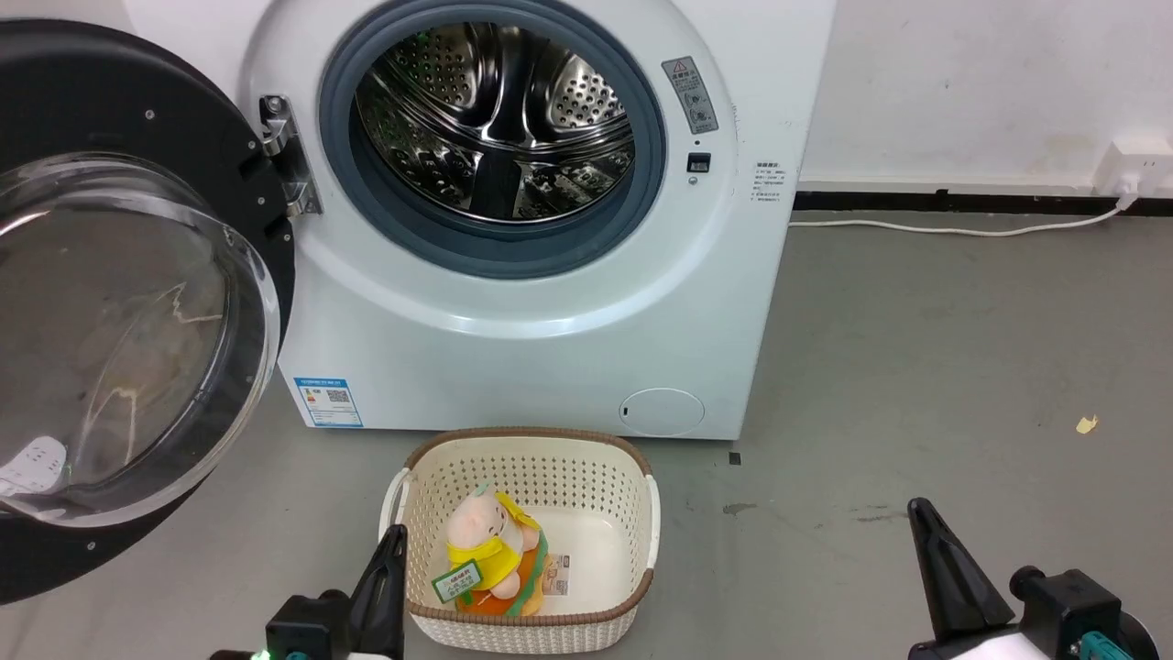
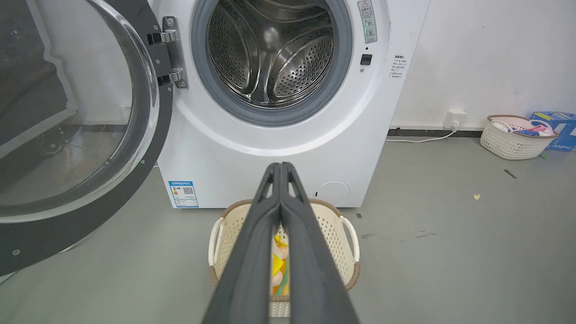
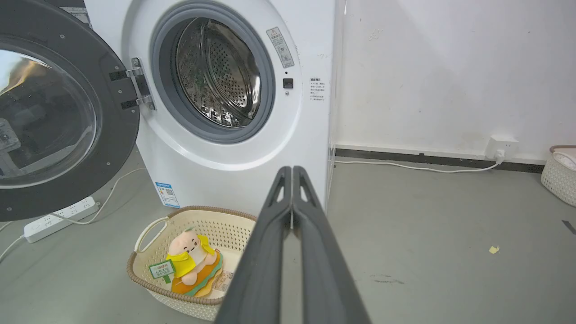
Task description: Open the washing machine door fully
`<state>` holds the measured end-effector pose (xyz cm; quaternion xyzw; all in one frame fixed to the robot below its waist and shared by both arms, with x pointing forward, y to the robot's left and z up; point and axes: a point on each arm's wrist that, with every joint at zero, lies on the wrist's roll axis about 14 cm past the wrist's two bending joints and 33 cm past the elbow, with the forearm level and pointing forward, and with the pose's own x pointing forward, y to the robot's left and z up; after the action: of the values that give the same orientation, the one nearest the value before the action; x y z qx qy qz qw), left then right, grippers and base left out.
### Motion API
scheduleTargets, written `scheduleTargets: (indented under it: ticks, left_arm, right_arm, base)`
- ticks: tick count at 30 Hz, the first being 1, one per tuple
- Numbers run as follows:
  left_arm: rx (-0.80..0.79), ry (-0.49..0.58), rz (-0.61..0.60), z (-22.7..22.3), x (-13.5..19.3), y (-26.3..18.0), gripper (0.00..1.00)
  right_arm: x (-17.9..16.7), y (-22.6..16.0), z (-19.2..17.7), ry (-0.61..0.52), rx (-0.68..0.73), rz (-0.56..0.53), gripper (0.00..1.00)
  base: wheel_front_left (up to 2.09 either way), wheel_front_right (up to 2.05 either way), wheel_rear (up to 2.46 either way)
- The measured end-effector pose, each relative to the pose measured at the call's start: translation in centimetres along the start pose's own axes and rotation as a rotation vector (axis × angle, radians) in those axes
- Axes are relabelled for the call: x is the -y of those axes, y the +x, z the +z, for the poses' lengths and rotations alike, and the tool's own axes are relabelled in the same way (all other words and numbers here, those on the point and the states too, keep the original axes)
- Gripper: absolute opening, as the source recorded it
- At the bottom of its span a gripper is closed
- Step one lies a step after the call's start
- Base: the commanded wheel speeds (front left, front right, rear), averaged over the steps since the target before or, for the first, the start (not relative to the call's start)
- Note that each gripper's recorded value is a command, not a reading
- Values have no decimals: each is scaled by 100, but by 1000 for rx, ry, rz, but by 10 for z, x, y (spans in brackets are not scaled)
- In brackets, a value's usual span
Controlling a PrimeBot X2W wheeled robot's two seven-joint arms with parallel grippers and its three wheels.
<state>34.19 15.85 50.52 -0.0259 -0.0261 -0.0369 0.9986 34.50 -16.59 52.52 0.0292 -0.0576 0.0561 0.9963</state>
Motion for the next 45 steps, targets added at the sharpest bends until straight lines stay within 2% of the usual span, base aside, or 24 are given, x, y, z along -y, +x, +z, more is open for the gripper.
scheduleTargets:
  ticks: [45]
  left_arm:
    - [-30,47,24,8,-7,13,0]
  right_arm:
    - [-1,10,-5,-38,-69,10,0]
  base:
    - [0,0,0]
